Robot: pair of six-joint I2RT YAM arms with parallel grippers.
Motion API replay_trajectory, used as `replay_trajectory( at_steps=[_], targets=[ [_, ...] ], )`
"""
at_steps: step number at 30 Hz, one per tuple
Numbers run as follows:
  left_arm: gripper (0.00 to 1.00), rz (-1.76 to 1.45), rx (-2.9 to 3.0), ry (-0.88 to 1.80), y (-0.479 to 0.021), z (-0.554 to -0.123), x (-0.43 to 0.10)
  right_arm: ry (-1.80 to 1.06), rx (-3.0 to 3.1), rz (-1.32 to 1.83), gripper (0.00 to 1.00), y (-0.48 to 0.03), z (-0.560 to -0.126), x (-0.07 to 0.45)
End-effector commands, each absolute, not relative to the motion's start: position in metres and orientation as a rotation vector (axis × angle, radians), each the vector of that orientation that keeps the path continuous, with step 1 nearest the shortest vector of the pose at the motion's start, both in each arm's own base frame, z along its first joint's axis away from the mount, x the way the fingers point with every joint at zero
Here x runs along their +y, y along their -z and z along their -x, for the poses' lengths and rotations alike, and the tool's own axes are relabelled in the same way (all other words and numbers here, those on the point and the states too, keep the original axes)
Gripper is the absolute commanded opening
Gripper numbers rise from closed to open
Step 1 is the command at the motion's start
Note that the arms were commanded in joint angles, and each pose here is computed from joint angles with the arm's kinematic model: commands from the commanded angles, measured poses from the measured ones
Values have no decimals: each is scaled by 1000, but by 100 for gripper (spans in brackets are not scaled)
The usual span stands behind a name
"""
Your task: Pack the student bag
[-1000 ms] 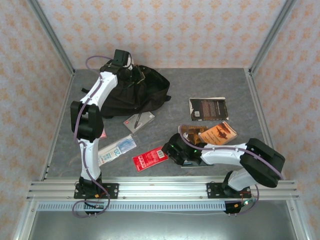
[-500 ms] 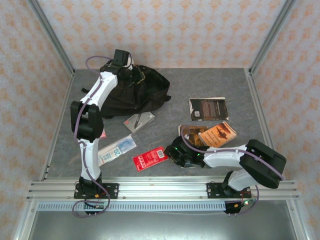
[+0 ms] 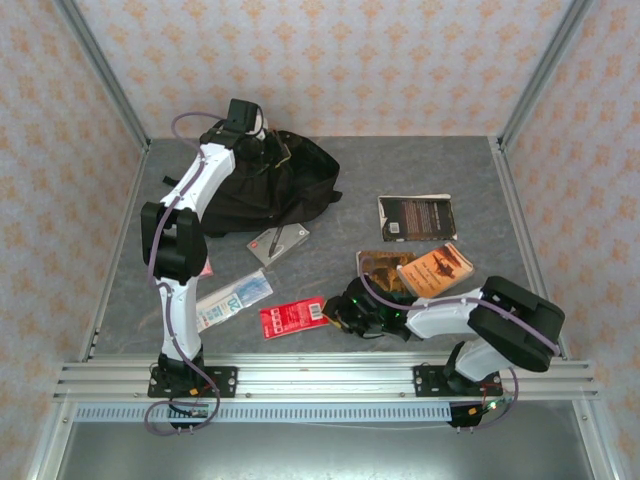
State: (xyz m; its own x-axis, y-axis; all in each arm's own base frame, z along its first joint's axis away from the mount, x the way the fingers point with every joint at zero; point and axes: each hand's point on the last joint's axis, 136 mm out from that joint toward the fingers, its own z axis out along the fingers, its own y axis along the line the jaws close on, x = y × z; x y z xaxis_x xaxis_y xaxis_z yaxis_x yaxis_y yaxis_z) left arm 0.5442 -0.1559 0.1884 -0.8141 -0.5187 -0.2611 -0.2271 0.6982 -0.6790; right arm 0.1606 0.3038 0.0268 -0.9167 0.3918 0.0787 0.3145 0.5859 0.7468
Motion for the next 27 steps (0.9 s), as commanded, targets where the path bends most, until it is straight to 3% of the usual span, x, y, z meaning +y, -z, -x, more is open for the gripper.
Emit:
replay_trajectory(
  at_steps=[1,13,27],
  targets=[
    [0,592,2455,897,-195,-542,-147,-1311,2706,-572,25,-25,-160,313],
    [0,591,2453,895,-196,-542,-145,-1371,2688,-563,0,-26,-167,328],
    [0,598,2451,896,-197,-542,-143,-1244,2584,-571,0,-74,-192,282]
  ],
)
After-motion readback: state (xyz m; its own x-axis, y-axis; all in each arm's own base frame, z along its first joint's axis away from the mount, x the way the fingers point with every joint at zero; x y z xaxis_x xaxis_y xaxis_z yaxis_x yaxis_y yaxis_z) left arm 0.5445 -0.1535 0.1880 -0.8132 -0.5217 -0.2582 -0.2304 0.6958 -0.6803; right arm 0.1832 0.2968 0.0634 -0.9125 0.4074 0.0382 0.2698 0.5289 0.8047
